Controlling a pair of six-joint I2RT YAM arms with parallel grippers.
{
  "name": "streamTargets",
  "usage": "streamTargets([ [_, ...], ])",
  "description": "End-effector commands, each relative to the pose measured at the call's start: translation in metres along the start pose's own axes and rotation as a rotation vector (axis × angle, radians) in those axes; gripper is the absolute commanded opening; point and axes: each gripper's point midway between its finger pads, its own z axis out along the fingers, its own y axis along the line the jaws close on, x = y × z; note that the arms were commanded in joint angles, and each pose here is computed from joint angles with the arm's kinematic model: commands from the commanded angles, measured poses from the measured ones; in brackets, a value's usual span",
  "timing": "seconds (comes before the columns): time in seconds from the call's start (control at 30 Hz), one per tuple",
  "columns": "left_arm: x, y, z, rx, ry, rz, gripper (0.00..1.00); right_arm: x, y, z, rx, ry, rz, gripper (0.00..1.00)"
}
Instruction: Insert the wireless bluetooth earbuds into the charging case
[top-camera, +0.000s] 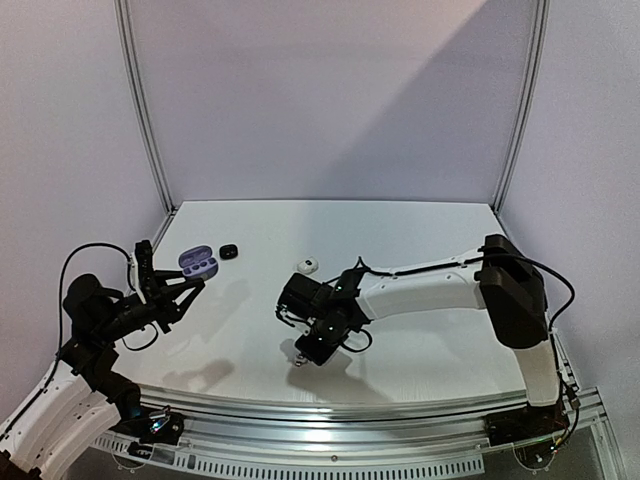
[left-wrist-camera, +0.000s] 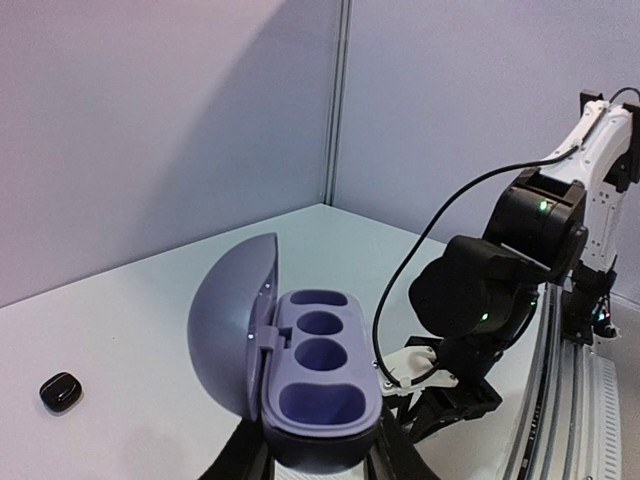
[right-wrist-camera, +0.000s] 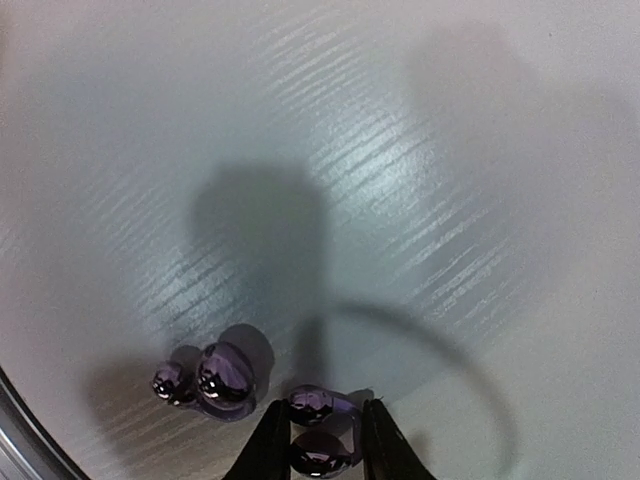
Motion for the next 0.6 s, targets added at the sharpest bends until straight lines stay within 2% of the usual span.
streamTargets([
  [0.0,0.001,0.002,-0.001,-0.008,-0.010,0.005,0.00,0.037,-0.008,0.003,-0.019,0.086,-0.068,0.25],
  [0.1,0.000,0.002,-0.002,-0.008,-0.011,0.006,0.00,0.041,-0.002,-0.002,-0.061,0.079,-0.099,0.31],
  [0.23,0.001,0.002,-0.002,-0.008,-0.011,0.006,0.00,0.051,0.012,-0.010,-0.163,0.072,-0.181,0.48],
  [0.33,0.001,0.002,-0.002,-0.008,-0.009,0.006,0.00,0.056,0.016,-0.015,-0.192,0.093,-0.239,0.57],
  [0.47,0.000,0.002,-0.002,-0.009,-0.011,0.007,0.00,0.043,0.008,-0.029,-0.182,0.082,-0.263,0.59],
  [0.57,0.001,0.002,-0.002,-0.009,-0.010,0.006,0.00,0.015,-0.006,-0.051,-0.196,0.000,-0.175,0.60],
])
